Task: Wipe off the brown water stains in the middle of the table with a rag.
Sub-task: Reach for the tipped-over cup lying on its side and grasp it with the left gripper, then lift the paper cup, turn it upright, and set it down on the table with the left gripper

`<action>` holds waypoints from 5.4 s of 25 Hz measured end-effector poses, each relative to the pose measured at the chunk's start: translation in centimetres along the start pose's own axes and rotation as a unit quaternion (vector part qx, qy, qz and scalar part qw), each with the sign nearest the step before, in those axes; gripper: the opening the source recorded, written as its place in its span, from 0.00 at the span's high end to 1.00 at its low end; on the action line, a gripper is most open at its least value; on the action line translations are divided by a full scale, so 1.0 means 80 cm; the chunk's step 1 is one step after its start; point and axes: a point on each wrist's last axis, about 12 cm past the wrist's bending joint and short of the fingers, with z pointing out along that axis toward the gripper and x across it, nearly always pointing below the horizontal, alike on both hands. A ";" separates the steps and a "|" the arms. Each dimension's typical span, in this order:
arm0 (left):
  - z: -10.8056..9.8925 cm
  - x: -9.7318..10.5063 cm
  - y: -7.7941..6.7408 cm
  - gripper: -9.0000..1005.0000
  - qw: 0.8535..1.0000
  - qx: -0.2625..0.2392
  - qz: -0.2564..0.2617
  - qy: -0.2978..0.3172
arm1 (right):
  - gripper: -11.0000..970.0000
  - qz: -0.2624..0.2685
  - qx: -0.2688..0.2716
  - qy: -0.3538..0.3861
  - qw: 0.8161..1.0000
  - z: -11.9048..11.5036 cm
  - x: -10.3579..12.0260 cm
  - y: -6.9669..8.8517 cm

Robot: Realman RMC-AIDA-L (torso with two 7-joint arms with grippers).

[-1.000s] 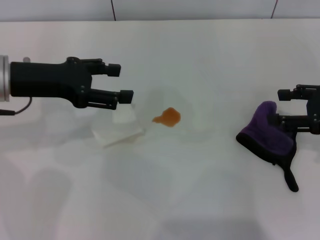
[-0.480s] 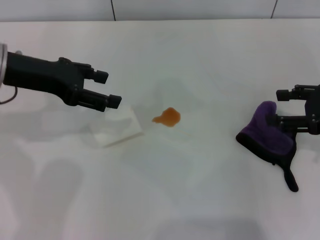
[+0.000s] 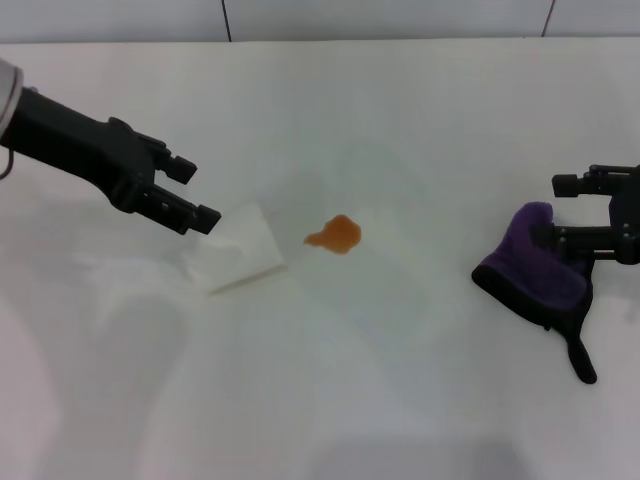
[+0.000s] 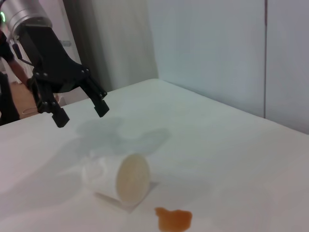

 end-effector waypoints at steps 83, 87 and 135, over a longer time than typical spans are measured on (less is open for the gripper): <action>0.086 0.005 0.018 0.13 0.996 -0.029 0.028 0.081 | 0.23 0.002 0.002 0.000 1.000 0.003 0.001 -0.001; 0.087 0.006 0.018 0.13 0.996 -0.029 0.027 0.081 | 0.23 0.001 0.001 0.001 1.000 0.003 0.000 -0.001; 0.098 0.004 0.021 0.21 0.994 -0.038 0.028 0.097 | 0.23 -0.004 0.005 0.001 1.000 0.003 -0.003 -0.003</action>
